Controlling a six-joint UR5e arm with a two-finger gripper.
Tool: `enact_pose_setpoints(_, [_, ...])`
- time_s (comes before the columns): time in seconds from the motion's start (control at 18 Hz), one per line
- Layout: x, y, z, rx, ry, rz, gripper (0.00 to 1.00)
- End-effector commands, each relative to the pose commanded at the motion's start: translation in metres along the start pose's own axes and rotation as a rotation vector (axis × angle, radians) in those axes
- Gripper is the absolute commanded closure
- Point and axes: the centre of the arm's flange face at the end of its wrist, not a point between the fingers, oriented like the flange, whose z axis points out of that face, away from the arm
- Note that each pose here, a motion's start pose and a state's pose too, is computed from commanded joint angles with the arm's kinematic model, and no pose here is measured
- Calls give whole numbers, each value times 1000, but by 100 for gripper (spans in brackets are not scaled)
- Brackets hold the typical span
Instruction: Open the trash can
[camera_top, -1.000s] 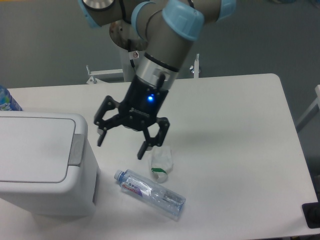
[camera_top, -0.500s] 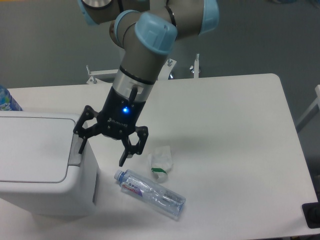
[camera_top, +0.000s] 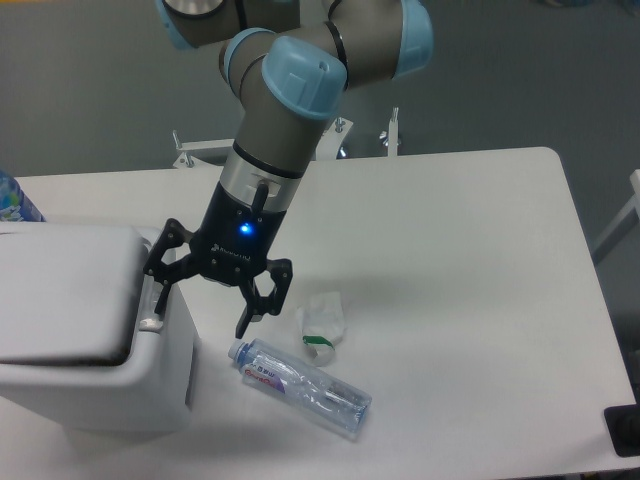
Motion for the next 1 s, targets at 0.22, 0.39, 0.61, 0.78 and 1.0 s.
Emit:
enact_pose_setpoints(0.22, [2,-5,-5,11,-1,3,0])
enact_pose_setpoints(0.39, [4,-13,-12,29,-7,14,0])
enact_pose_setpoints(0.61, [-2,-30,-24,61,-23,36,0])
enact_pose_setpoints(0.78, [-34,-44,-38,93,-58,28,0])
enact_pose_setpoints(1.0, [-88,-39,-59,103,-115,115,0])
